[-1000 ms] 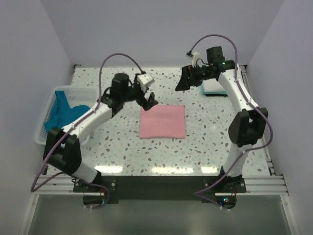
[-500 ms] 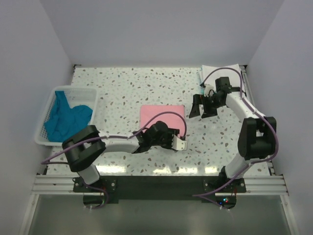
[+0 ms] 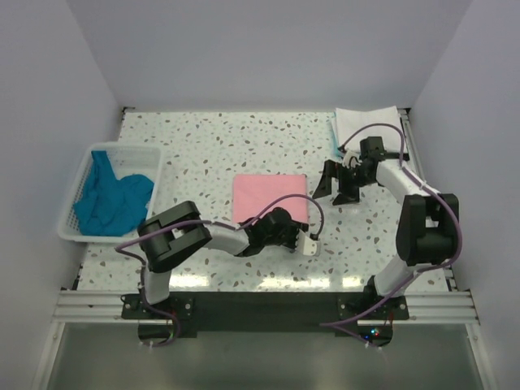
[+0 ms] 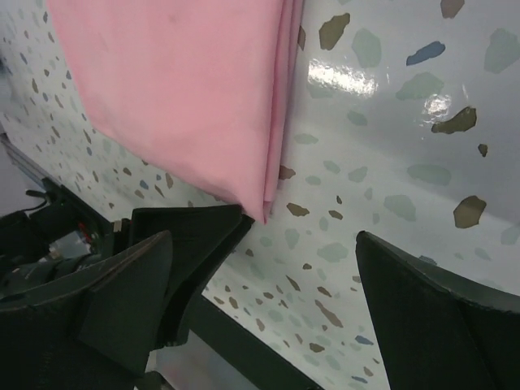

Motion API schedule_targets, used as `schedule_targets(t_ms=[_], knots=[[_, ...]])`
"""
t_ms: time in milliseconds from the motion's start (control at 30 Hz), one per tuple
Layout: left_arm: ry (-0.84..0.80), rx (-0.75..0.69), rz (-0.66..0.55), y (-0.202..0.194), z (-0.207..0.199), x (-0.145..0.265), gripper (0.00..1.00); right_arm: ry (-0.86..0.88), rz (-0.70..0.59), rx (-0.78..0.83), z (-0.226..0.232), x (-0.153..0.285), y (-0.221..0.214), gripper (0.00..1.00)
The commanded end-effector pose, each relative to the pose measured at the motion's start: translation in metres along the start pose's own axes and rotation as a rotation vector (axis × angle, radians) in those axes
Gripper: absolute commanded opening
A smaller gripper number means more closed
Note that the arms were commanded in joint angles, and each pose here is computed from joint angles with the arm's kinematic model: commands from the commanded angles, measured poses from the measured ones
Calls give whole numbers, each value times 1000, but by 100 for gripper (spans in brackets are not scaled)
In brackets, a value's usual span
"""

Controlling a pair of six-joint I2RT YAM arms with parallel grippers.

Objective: Fold and stack the t-shirts
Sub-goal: Neatly place the folded tshirt to the corner

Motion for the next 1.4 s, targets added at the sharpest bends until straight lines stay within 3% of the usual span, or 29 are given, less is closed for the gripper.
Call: schedule_targets(t_ms=[0,133,167,267,433,667,1100,1233,1333,1367], knots=[[6,-24,-21,-3,3,-7,37,48,-2,-155,0,-13,-2,99],[-33,-1,-29,-1,5,-12,26,42,24,-248,-8,-29,-9,99],[-33,8,-26,-2,8,-13,15,44,23,-262,-9,-33,-8,99],[-40,69,-34,1,23,-14,0,44,46,-334,-15,-44,-13,99],[-89,151,-73,12,46,-4,0,61,42,-405,-19,-58,-11,99],[-87,155,-118,27,57,9,0,140,-7,-492,-15,-84,-4,99],[-66,172,-161,40,67,30,0,125,72,-549,-3,-142,-2,96],[-60,177,-166,42,68,33,0,89,64,-562,-9,-156,7,81],[-65,183,-163,43,68,34,0,71,43,-564,-9,-157,12,60],[-65,192,-162,44,69,34,0,63,33,-550,-8,-156,13,40]])
Point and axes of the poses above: each gripper's point midway between its finger pads, its own x axis back along the fingers, its own z axis along the line the jaws close on, y = z × x, the point moved 4 cm from there along x, back along the fingers, and after that the axes turned 13 degrees about x, right-handed, at the moved point
